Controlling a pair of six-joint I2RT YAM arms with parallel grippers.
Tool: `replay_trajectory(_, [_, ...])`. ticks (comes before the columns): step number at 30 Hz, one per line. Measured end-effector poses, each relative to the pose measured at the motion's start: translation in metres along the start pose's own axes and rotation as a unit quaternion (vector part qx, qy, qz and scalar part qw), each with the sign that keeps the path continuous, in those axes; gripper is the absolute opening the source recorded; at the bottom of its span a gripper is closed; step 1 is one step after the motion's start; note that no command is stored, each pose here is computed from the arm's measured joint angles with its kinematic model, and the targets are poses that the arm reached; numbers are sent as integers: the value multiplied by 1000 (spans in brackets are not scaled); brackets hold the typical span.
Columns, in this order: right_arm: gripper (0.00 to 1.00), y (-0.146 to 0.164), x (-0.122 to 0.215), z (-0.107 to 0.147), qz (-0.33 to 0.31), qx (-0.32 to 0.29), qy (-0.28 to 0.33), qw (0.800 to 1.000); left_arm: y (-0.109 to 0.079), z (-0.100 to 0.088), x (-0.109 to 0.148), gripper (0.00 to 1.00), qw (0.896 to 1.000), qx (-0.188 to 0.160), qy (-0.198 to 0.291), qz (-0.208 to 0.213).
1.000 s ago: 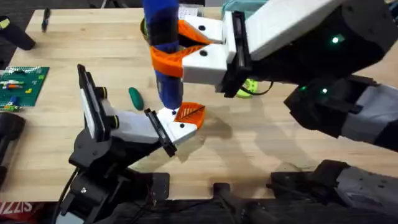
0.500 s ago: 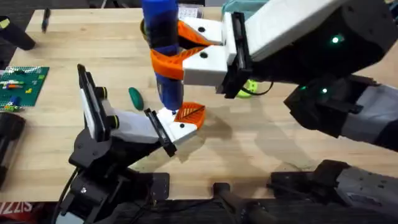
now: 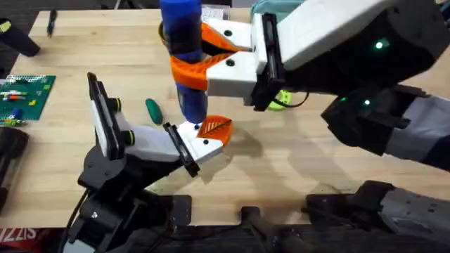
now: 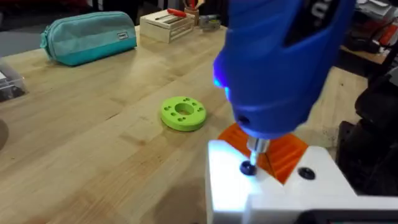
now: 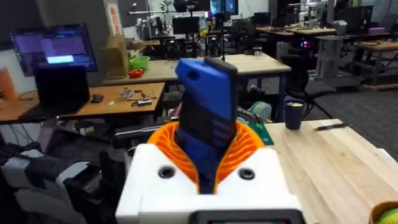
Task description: Pick up the gripper from the table and insert it into the empty holder that is missing its gripper. Then pick up a screw, insert it into the mounting hole, and use the screwdriver to tighten it. Finally, clean up the table by picking up the vegetable and placing it into the bucket.
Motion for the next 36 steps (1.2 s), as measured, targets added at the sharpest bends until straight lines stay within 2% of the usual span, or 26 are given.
replay_trajectory(36, [97, 4, -3, -1, -6, 4, -4, 1000, 0, 0, 0, 18, 1000, 0, 0, 0])
Point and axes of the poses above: each hand's point on the last joint's axis, 136 mm out from that joint toward the fingers, its own x axis back along the fingers, its own y axis along the line the jaws close on, z = x × y, the point moved 8 cm from there along x, back along the fingers, and after that the axes turned 12 degrees about x, right-handed, at the moved point
